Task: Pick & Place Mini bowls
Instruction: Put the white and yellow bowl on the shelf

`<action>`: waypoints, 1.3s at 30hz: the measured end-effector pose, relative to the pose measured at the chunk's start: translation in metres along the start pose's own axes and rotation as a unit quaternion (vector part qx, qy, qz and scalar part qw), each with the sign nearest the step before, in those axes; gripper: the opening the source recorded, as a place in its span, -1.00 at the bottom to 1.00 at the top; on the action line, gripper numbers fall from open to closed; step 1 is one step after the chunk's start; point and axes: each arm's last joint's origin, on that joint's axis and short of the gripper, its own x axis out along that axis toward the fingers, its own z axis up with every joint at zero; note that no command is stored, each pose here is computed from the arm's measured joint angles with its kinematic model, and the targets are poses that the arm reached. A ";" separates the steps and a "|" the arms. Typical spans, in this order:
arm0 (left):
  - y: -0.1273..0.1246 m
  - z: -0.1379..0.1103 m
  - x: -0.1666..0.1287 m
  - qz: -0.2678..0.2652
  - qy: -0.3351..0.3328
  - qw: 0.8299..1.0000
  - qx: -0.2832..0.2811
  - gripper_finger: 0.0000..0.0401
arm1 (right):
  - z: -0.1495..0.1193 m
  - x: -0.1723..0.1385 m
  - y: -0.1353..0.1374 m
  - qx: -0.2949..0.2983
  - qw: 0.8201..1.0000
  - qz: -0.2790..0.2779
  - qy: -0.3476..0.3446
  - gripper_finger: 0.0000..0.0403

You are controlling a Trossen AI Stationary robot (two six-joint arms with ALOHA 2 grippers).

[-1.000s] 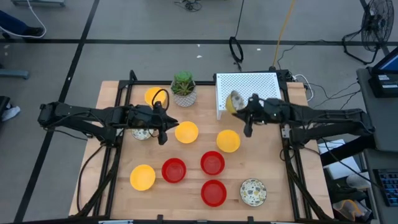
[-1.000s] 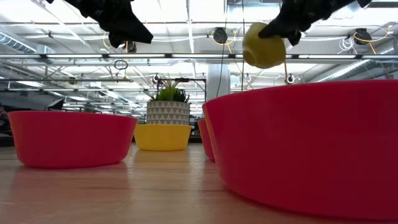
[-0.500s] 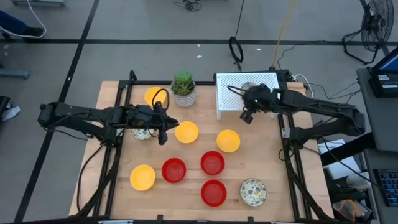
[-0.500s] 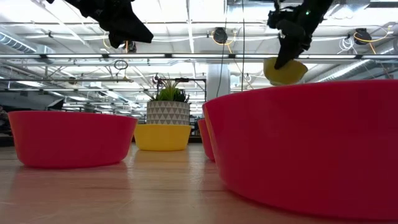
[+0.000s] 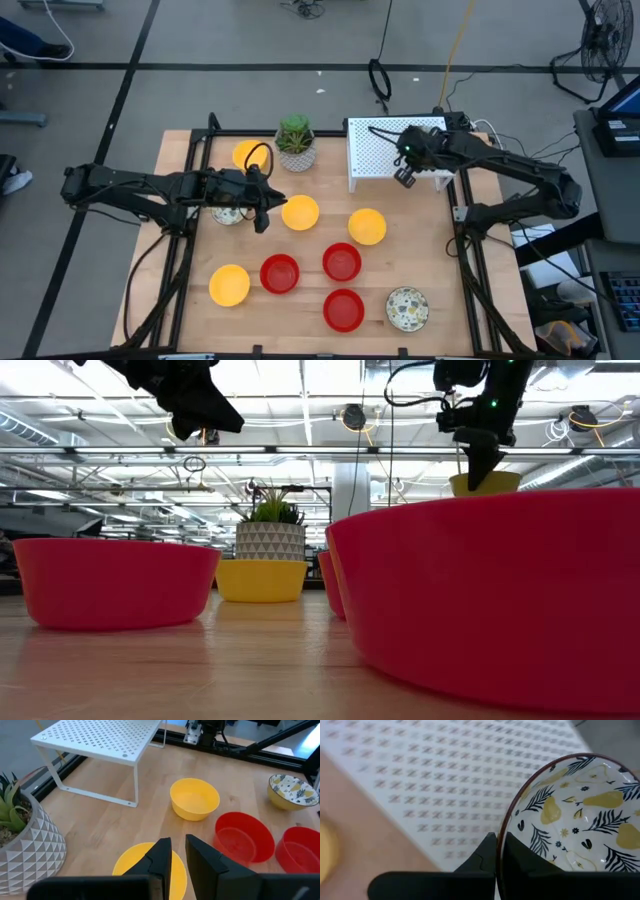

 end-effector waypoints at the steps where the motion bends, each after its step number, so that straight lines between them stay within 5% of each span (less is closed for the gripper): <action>1: 0.000 0.000 0.000 0.000 0.000 1.000 0.000 -0.69 | 0.000 0.001 -0.002 0.002 1.000 -0.011 0.001 -0.99; 18: -0.001 0.006 0.000 -0.004 -0.033 0.999 0.021 -0.69 | 0.009 0.043 -0.042 -0.034 0.994 -0.058 0.083 -0.98; 39: -0.001 0.007 0.000 -0.005 -0.037 0.999 0.023 -0.69 | 0.014 0.051 -0.056 -0.020 0.996 -0.066 0.064 -0.89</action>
